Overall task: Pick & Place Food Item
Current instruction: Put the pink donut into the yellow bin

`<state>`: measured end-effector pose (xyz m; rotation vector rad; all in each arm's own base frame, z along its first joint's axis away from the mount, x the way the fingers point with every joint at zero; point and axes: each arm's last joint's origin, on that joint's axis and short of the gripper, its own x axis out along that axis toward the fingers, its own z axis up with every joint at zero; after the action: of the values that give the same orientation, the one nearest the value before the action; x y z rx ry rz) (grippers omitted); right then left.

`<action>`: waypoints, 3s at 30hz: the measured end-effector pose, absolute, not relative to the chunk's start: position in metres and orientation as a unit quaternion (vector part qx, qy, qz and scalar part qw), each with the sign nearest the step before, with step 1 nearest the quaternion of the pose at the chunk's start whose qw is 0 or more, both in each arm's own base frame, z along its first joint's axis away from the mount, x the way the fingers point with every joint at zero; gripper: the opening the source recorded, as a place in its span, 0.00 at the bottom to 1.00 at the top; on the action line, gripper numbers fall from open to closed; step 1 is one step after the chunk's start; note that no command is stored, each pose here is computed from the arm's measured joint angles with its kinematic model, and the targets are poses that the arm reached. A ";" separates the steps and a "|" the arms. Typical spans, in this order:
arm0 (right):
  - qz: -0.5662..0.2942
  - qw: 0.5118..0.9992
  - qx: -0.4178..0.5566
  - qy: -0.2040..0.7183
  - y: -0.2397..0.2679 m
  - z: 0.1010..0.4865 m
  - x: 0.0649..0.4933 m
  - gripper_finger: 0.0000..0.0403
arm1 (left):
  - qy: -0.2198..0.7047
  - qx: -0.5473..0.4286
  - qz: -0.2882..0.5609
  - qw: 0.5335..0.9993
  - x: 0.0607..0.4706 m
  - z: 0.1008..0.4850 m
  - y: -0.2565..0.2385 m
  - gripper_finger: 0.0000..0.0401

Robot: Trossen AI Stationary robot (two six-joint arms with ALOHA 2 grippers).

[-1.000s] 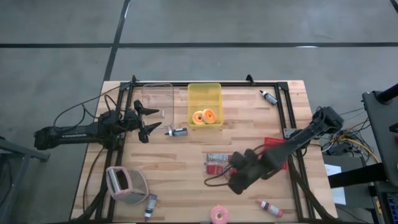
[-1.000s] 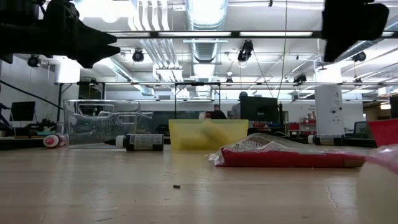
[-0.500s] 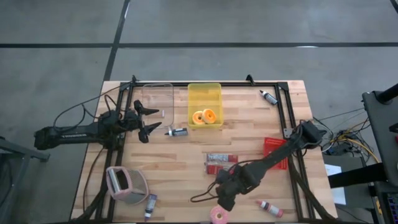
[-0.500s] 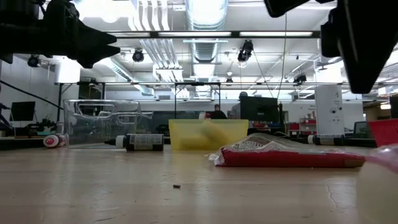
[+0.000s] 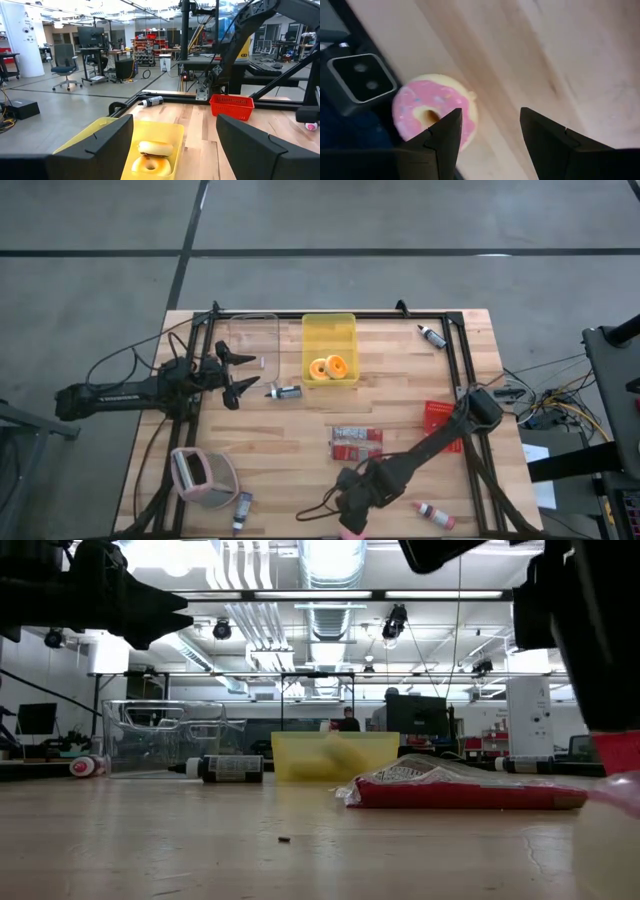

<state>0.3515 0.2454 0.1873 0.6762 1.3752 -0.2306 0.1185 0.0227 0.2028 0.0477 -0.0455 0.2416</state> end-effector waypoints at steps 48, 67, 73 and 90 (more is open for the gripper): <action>-0.045 0.713 0.293 0.636 0.270 0.154 0.347 0.41 | -0.022 0.024 0.120 0.992 0.119 0.203 0.023 0.72; -0.042 0.715 0.294 0.633 0.267 0.159 0.347 0.30 | -0.023 0.024 0.120 0.992 0.119 0.203 0.023 0.72; -0.034 0.732 0.289 0.616 0.261 0.179 0.346 0.32 | -0.023 0.024 0.120 0.992 0.119 0.203 0.023 0.73; -0.066 0.767 0.271 0.578 0.250 0.205 0.339 0.31 | -0.022 0.024 0.121 0.992 0.119 0.203 0.023 0.73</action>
<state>0.3393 0.2502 0.2055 0.5881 1.2554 -0.1441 0.1185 0.0227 0.2026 0.0475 -0.0449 0.2417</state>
